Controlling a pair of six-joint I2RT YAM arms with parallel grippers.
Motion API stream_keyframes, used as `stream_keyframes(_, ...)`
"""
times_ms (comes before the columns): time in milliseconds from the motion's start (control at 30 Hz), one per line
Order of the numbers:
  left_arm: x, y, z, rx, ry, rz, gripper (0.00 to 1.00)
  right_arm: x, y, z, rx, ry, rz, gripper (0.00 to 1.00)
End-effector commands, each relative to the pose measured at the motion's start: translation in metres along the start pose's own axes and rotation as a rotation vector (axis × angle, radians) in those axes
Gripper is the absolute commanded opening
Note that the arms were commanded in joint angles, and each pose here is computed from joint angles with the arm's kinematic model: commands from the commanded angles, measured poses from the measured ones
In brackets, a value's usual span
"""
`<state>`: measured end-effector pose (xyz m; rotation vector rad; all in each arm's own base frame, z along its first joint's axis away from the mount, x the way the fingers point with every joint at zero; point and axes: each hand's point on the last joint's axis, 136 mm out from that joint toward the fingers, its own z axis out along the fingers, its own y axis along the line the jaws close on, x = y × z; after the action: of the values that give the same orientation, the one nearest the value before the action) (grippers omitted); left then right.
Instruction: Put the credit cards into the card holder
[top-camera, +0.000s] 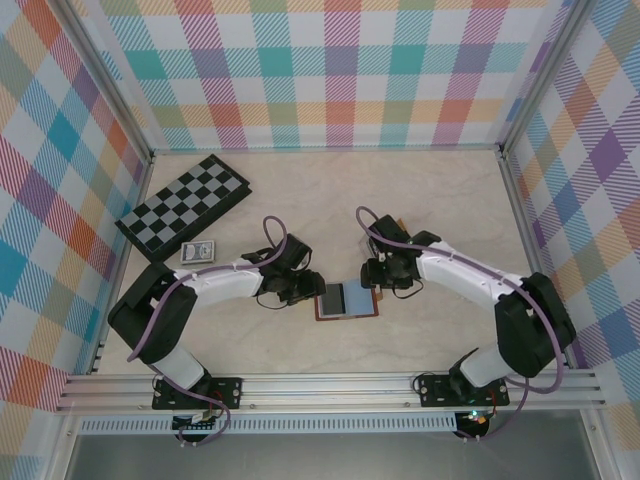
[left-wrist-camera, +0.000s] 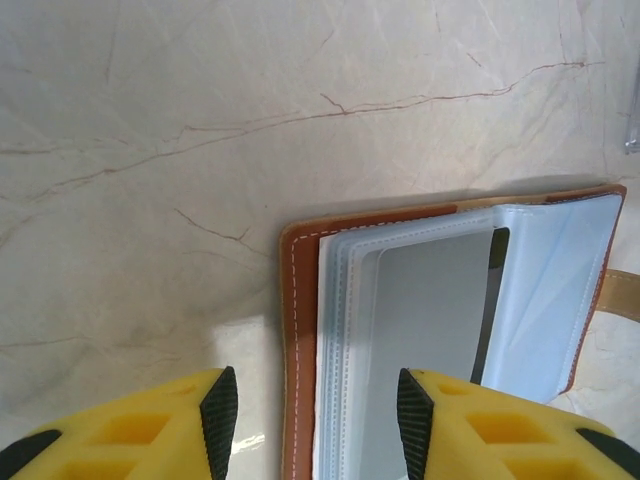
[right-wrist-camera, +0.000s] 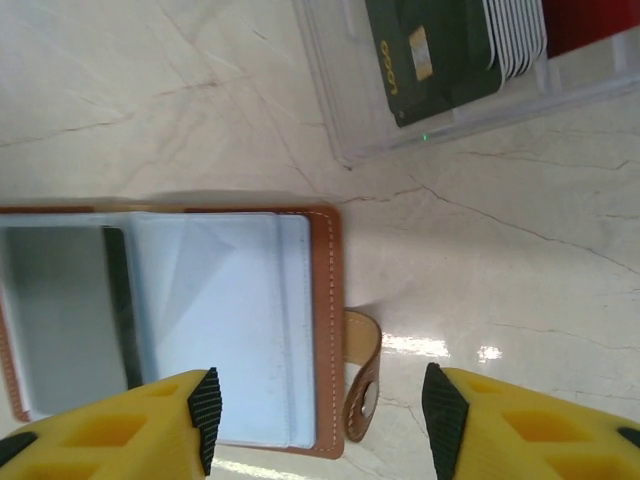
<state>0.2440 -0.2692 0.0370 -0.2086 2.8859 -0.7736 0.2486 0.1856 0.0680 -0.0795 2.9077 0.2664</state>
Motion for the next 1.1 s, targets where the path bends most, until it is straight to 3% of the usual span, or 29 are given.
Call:
stream_keyframes(0, 0.001, -0.010, 0.006, 0.050, 0.021, -0.027, 0.48, 0.012, -0.005, 0.016, 0.016, 0.074, 0.007, 0.59)
stream_keyframes(167, 0.001, -0.010, 0.014, 0.050, 0.039, -0.035, 0.48, 0.018, -0.009, 0.033, 0.037, 0.126, 0.017, 0.54)
stream_keyframes(400, 0.000, -0.027, 0.017, 0.127, 0.060, -0.050, 0.43, 0.028, -0.002, 0.051, -0.013, 0.175, 0.025, 0.29)
stream_keyframes(500, -0.004, -0.039, 0.007, 0.168, 0.042, -0.047, 0.38, 0.029, -0.002, 0.052, -0.022, 0.173, 0.029, 0.23)
stream_keyframes(800, -0.014, -0.073, -0.029, 0.267, -0.011, -0.009, 0.33, 0.029, 0.009, 0.052, -0.086, 0.166, 0.046, 0.20)
stream_keyframes(1067, -0.012, -0.089, -0.020, 0.304, 0.034, 0.027, 0.36, 0.026, 0.024, 0.044, -0.187, 0.140, 0.079, 0.19)
